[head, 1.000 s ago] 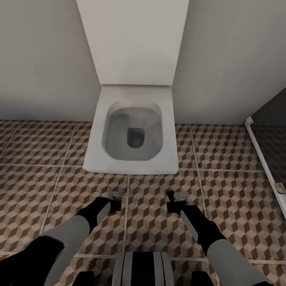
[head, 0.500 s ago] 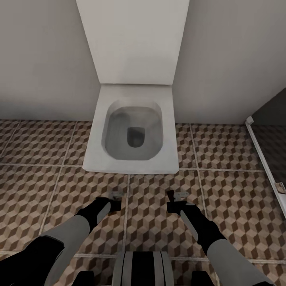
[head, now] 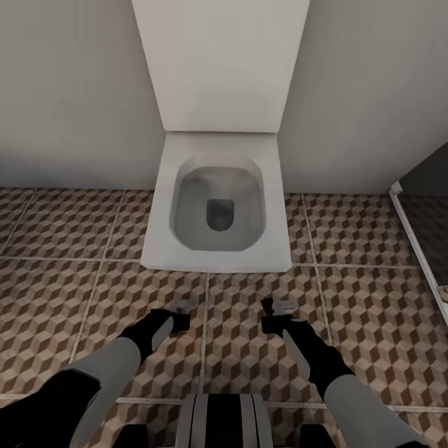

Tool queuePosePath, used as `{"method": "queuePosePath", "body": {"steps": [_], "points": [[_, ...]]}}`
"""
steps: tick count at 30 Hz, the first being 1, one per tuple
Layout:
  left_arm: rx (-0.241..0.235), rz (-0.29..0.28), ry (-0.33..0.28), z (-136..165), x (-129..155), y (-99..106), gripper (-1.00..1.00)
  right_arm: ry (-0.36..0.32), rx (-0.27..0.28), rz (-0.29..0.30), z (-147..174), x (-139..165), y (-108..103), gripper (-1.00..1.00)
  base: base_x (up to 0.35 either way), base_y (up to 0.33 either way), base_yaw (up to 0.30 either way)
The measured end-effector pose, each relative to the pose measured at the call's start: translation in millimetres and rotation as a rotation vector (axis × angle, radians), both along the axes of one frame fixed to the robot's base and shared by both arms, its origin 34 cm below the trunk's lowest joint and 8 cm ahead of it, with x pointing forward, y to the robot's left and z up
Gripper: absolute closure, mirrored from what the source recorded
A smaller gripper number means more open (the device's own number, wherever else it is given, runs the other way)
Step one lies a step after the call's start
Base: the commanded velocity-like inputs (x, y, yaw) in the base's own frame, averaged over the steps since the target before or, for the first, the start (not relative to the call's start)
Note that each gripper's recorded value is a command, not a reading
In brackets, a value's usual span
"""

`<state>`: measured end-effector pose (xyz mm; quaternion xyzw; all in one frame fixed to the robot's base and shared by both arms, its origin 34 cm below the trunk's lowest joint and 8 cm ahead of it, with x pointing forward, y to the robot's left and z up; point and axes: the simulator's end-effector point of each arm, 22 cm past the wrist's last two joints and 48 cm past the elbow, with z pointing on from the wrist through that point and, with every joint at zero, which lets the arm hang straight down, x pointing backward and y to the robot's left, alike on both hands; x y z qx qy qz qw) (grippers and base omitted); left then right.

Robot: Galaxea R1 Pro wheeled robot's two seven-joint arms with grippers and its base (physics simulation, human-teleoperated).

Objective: Take the four mousetraps from the cabinet in the bathroom and place them on the bathroom floor. Make sure all four end up on the same floor surface, and ensure that at least two of them are either under or directly next to the same bathroom sink.

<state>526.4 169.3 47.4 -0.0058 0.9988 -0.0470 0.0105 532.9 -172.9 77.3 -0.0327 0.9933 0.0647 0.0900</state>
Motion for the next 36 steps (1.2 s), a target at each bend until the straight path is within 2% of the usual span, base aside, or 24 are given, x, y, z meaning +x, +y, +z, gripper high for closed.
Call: {"method": "queuePosePath", "body": {"steps": [9,13,15,19,30,36], "points": [[0.0,0.0,0.0,0,0,0,1.0,-0.002,0.0,0.001,0,0,0,1.0,0.069,0.002,0.0],[0.0,0.0,0.001,0,-1,0,1.0,-0.039,0.002,-0.002,1,8,1,1.0,0.012,0.0,0.0],[0.001,-0.001,0.001,0,-1,0,1.0,-0.041,-0.001,-0.004,-2,4,0,1.0,0.004,0.0,0.0],[-0.002,0.0,0.003,0,-2,-2,1.0,0.0,-0.016,-0.009,-16,-22,-7,1.0,0.001,0.0,0.0],[-0.008,-0.003,0.004,0,-3,-7,1.0,0.001,-0.022,-0.012,-21,-30,-10,1.0,0.0,0.0,0.0],[-0.008,-0.002,0.004,0,-3,-7,1.0,-0.083,0.004,-0.015,-15,-10,-4,1.0,0.0,0.0,0.0]]}}
